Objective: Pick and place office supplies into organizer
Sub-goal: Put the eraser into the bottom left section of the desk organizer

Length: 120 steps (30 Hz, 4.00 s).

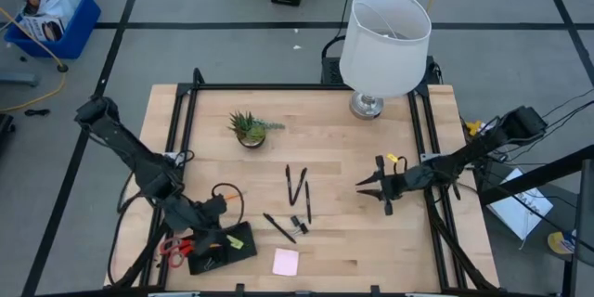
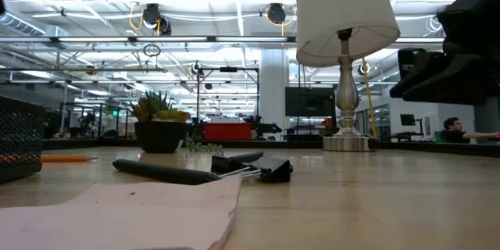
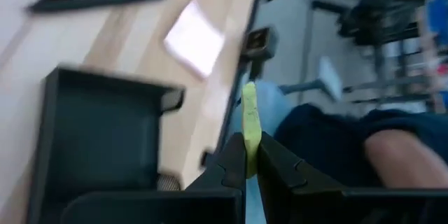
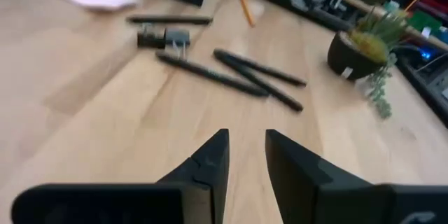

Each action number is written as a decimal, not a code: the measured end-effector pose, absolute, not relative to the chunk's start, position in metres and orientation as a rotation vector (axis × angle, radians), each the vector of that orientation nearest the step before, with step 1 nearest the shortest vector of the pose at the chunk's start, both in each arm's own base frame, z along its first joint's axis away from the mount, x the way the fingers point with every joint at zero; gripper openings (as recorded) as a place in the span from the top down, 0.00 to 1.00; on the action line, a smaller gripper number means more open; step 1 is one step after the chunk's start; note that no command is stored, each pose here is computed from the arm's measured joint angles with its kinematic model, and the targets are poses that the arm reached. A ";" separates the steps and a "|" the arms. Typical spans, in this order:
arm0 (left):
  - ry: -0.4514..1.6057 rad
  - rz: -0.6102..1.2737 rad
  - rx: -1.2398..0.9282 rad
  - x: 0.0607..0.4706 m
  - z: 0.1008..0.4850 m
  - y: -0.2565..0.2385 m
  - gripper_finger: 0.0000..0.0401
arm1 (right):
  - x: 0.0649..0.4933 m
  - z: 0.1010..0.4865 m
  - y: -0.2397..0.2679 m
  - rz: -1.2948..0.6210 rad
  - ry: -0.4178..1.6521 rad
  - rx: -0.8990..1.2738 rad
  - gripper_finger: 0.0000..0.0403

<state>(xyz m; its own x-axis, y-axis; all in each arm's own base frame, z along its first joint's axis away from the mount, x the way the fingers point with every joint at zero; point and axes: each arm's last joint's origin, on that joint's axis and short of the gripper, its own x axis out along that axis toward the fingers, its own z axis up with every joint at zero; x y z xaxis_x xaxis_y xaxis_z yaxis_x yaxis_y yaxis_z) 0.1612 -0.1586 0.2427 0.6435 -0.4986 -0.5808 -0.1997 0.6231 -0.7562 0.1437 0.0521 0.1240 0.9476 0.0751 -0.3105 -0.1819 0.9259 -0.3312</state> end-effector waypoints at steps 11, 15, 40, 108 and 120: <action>1.267 0.166 -0.678 0.161 0.266 -0.191 0.95 | 0.144 0.126 0.052 0.131 0.277 -0.355 0.78; 1.284 0.152 -0.653 0.172 0.277 -0.214 0.96 | 0.144 0.126 0.052 0.131 0.278 -0.356 0.78; 1.397 0.202 -0.556 0.160 0.267 -0.265 0.94 | 0.144 0.126 0.052 0.131 0.279 -0.356 0.78; 1.586 0.377 -0.517 0.163 0.234 -0.263 0.47 | 0.144 0.126 0.052 0.131 0.279 -0.356 0.78; 1.651 0.457 -0.436 0.156 0.234 -0.254 0.47 | 0.144 0.126 0.052 0.131 0.279 -0.356 0.78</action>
<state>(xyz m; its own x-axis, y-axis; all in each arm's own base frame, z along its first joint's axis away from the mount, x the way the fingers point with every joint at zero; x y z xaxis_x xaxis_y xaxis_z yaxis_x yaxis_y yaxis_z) 0.1561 -0.2540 0.2344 -0.1227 -0.0218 -0.9922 -0.5286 0.8476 0.0467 0.1441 0.0523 0.1259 0.9533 0.0778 -0.2917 -0.1752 0.9295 -0.3246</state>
